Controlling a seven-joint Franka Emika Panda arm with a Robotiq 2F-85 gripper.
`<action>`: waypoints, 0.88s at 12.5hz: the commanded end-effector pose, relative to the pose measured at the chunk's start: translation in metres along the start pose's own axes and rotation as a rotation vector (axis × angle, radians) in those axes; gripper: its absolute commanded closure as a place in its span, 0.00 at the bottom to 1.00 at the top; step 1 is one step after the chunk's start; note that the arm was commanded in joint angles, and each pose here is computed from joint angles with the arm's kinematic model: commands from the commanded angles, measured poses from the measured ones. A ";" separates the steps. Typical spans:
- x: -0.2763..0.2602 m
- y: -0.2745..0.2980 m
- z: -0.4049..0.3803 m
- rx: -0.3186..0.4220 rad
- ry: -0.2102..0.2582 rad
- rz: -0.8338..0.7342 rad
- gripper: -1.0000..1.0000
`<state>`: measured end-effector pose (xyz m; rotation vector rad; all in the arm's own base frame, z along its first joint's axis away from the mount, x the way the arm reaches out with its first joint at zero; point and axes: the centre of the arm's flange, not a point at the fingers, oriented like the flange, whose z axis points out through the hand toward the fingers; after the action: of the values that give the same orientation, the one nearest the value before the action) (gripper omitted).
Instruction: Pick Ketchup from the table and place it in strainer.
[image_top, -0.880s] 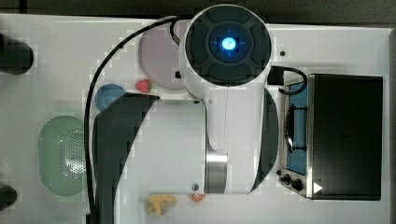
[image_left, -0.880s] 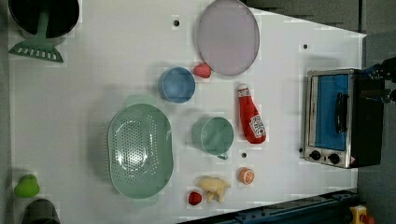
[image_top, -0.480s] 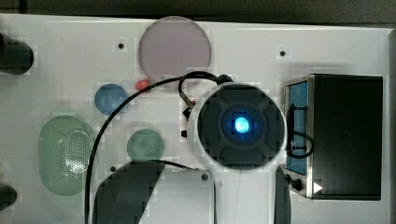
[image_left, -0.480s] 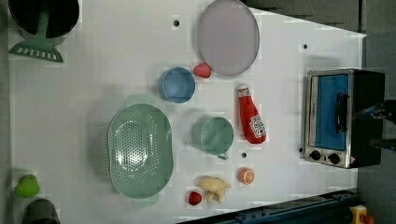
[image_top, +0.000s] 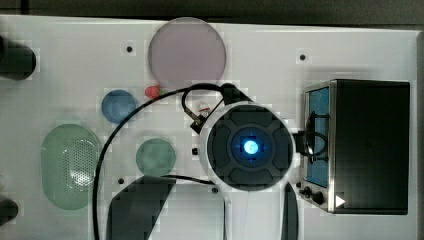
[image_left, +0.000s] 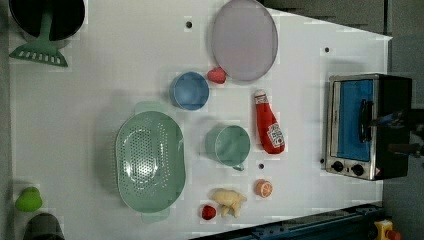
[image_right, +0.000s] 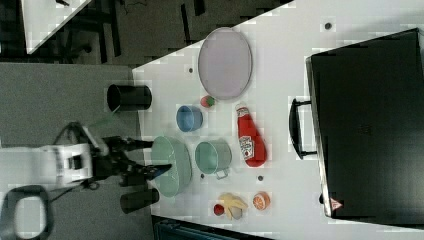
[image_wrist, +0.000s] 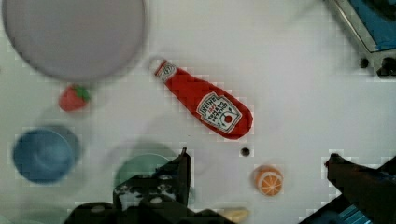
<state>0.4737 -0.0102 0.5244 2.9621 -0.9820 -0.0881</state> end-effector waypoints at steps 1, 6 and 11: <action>-0.003 0.000 0.064 -0.031 -0.084 -0.314 0.00; -0.017 -0.005 0.140 -0.012 -0.037 -0.689 0.00; -0.003 -0.014 0.207 0.016 0.006 -0.840 0.00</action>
<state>0.4600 0.0053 0.3213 3.1469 0.1793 -0.1130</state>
